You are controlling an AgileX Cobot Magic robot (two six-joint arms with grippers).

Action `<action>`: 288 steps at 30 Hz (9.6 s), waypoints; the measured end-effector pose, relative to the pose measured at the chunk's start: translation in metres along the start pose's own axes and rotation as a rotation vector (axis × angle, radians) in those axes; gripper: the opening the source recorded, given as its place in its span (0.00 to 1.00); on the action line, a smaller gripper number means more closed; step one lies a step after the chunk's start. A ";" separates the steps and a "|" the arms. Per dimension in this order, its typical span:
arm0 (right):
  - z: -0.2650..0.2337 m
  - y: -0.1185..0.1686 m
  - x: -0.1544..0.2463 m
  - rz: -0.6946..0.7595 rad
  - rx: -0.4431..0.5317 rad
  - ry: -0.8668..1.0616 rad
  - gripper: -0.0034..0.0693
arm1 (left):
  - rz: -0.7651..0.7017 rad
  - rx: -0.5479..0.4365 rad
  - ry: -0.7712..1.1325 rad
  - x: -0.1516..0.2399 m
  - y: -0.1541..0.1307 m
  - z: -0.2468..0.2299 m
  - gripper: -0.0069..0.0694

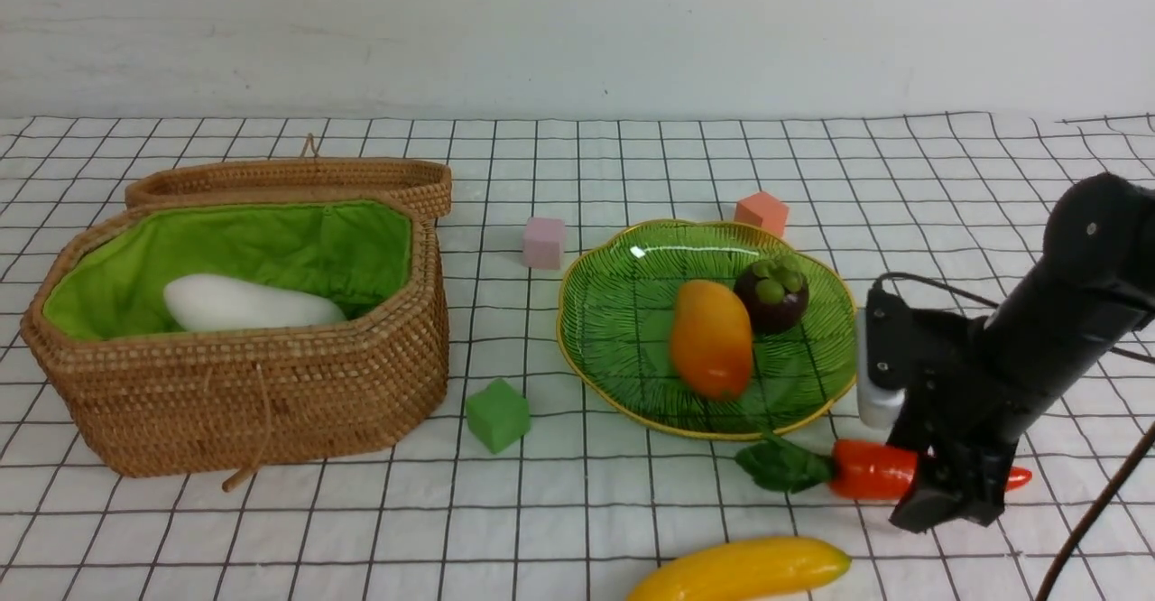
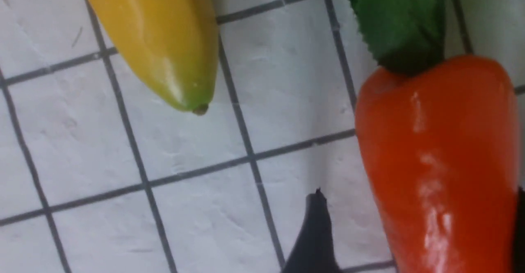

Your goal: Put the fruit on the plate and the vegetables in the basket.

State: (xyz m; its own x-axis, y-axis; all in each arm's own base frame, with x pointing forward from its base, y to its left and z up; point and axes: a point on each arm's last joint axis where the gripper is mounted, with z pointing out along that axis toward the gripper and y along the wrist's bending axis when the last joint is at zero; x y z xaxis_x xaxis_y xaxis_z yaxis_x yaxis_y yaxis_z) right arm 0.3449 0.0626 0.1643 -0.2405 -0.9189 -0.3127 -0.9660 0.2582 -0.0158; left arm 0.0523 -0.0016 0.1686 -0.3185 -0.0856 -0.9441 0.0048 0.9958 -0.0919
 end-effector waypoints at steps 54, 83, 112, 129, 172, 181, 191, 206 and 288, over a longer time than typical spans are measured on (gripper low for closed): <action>0.018 0.022 -0.345 0.061 0.118 -0.958 0.77 | 0.000 0.000 0.000 0.000 0.000 0.000 0.31; -0.051 0.112 -0.134 -0.446 0.047 -0.080 0.79 | -0.001 -0.002 0.000 0.000 0.000 0.000 0.34; -0.106 0.010 -0.178 -0.077 0.224 -0.313 0.50 | -0.001 -0.002 0.000 0.000 0.000 0.000 0.37; -0.022 -0.069 -0.167 -0.447 0.550 -0.200 0.52 | -0.001 -0.002 0.000 0.000 0.000 0.000 0.38; -0.219 0.165 -0.023 0.910 0.221 -0.256 0.04 | -0.001 -0.002 0.000 0.000 0.000 0.000 0.40; -0.214 0.171 -0.019 0.917 0.208 -0.257 0.04 | -0.001 -0.002 0.000 0.000 0.000 0.000 0.40; -0.259 0.216 0.013 0.824 0.454 -0.398 0.05 | -0.001 -0.002 0.000 0.000 0.000 0.000 0.40; -0.149 0.282 0.093 0.852 1.001 -0.826 0.06 | -0.001 -0.002 0.000 0.000 0.000 0.000 0.40; -0.056 0.267 0.123 0.987 0.948 -0.811 0.19 | -0.001 -0.002 0.000 0.000 0.000 0.000 0.40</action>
State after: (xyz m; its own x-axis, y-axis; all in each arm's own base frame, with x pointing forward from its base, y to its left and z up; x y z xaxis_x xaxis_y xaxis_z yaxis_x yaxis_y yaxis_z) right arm 0.0522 0.0021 0.1746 -0.2975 0.0298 -0.9543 0.0131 0.9995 0.0272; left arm 0.0523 -0.0015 0.1686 -0.3183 -0.0862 -0.9441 0.0029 0.9958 -0.0919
